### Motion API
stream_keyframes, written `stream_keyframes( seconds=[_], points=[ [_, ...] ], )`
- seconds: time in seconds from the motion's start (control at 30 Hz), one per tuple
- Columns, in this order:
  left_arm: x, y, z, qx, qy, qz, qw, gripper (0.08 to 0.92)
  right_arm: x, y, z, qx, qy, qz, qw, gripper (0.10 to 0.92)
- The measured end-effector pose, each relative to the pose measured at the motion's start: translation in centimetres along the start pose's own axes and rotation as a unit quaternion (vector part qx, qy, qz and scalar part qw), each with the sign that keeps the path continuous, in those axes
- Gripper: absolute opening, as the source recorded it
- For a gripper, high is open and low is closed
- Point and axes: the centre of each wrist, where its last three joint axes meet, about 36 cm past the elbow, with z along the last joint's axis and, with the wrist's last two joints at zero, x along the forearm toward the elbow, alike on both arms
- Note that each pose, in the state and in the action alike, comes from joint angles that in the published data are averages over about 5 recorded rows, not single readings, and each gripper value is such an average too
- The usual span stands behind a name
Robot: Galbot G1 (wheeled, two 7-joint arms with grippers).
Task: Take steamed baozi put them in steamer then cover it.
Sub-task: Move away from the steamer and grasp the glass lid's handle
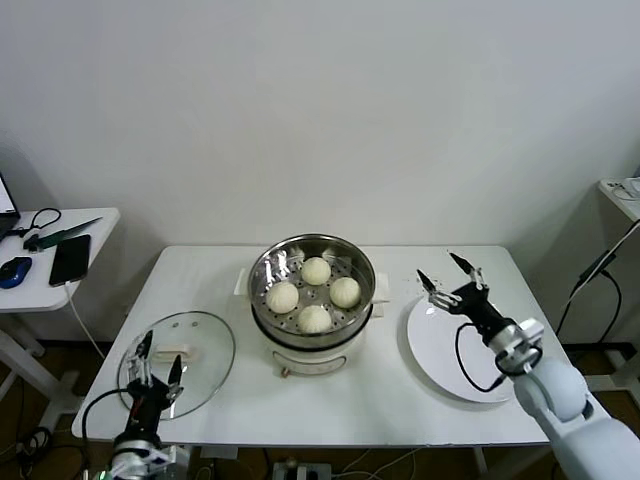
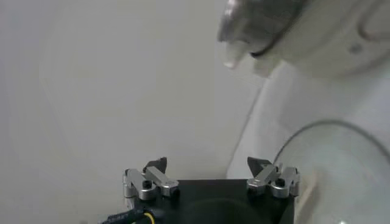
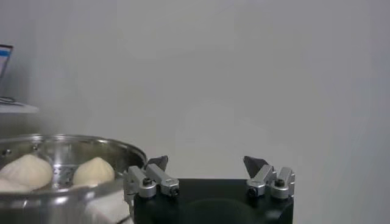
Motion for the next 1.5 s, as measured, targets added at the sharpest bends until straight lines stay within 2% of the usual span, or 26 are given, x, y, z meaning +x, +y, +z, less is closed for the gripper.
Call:
stream_keyframes(
  seconds=[0.23, 0.5, 0.9, 1.3, 1.4, 1.5],
  points=[
    [-2.6, -2.3, 1.9, -0.122, -0.001, 0.022, 0.992, 0.823, 3.9, 0.2, 2.0, -0.006, 0.026, 0.027, 0.999, 0.823],
    [-5.2, -4.6, 4.3, -0.194, 0.010, 0.044, 0.980, 0.823, 6.0, 0.4, 3.4, -0.004, 0.046, 0.040, 0.998, 0.823],
    [-8.7, -6.0, 5.3, -0.215, 0.010, 0.025, 0.976, 0.823, 7.5, 0.5, 4.7, 0.000, 0.063, 0.052, 0.997, 0.823],
    [-10.9, -7.1, 5.6, -0.213, 0.009, 0.016, 0.977, 0.823, 8.7, 0.7, 5.7, 0.007, 0.073, 0.050, 0.996, 0.823],
    [-11.2, -7.2, 5.7, -0.210, 0.007, 0.015, 0.978, 0.794, 8.9, 0.7, 6.0, 0.008, 0.075, 0.049, 0.996, 0.823],
    [-11.4, -7.3, 5.8, -0.207, 0.006, 0.015, 0.978, 0.719, 9.1, 0.8, 6.2, 0.010, 0.077, 0.048, 0.996, 0.823]
  ],
)
